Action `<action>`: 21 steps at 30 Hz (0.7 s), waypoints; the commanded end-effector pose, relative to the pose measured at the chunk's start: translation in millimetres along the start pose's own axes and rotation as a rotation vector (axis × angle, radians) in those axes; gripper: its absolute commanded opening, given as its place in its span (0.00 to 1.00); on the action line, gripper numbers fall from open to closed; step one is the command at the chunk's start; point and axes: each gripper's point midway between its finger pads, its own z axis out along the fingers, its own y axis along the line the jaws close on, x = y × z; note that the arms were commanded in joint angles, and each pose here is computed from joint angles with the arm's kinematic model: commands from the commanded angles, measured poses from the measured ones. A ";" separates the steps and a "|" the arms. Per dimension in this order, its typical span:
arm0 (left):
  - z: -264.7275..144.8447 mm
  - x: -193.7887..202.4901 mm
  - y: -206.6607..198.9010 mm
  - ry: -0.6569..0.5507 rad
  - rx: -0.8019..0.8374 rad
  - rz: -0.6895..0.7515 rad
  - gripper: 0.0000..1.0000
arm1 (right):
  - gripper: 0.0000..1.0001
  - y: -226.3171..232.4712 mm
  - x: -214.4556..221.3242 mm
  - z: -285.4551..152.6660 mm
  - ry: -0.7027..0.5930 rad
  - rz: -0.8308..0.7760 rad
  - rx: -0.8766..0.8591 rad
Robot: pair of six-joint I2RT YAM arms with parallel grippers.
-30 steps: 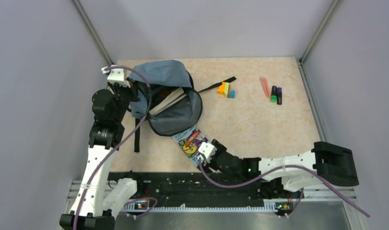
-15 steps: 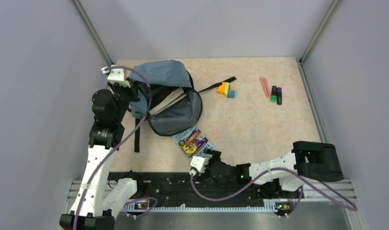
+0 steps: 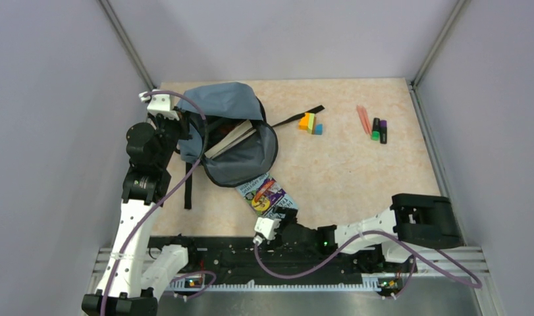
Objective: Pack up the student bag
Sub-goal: Pick up the book from the center of the board.
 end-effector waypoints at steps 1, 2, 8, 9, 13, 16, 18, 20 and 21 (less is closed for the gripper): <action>-6.3 -32.1 0.2 -0.115 -0.008 0.002 0.00 | 0.82 3.1 -25.3 6.0 -0.055 0.005 0.007; -6.2 -32.2 0.2 -0.115 -0.008 0.002 0.00 | 0.82 2.1 -24.0 6.8 -0.048 0.003 0.016; -7.3 -33.4 0.1 -0.119 -0.007 0.002 0.00 | 0.77 -8.5 -18.4 9.7 -0.008 -0.018 0.090; -7.4 -33.5 -0.3 -0.119 -0.006 0.002 0.00 | 0.76 -9.8 -18.5 9.2 -0.008 -0.021 0.098; -8.2 -34.6 -0.4 -0.123 -0.006 0.002 0.00 | 0.74 -18.5 -19.2 7.1 0.001 -0.036 0.139; -8.3 -34.4 -0.5 -0.122 -0.006 0.002 0.00 | 0.73 -20.7 -18.7 6.0 0.012 -0.065 0.151; -8.3 -34.7 -0.5 -0.123 -0.006 0.002 0.00 | 0.72 -18.9 -17.8 6.1 0.016 -0.085 0.144; -8.4 -34.5 -0.3 -0.123 -0.007 0.002 0.00 | 0.69 -13.0 -16.1 6.5 0.026 -0.113 0.124; -8.4 -34.3 -0.3 -0.122 -0.007 0.002 0.00 | 0.67 -10.2 -15.0 6.8 0.032 -0.128 0.119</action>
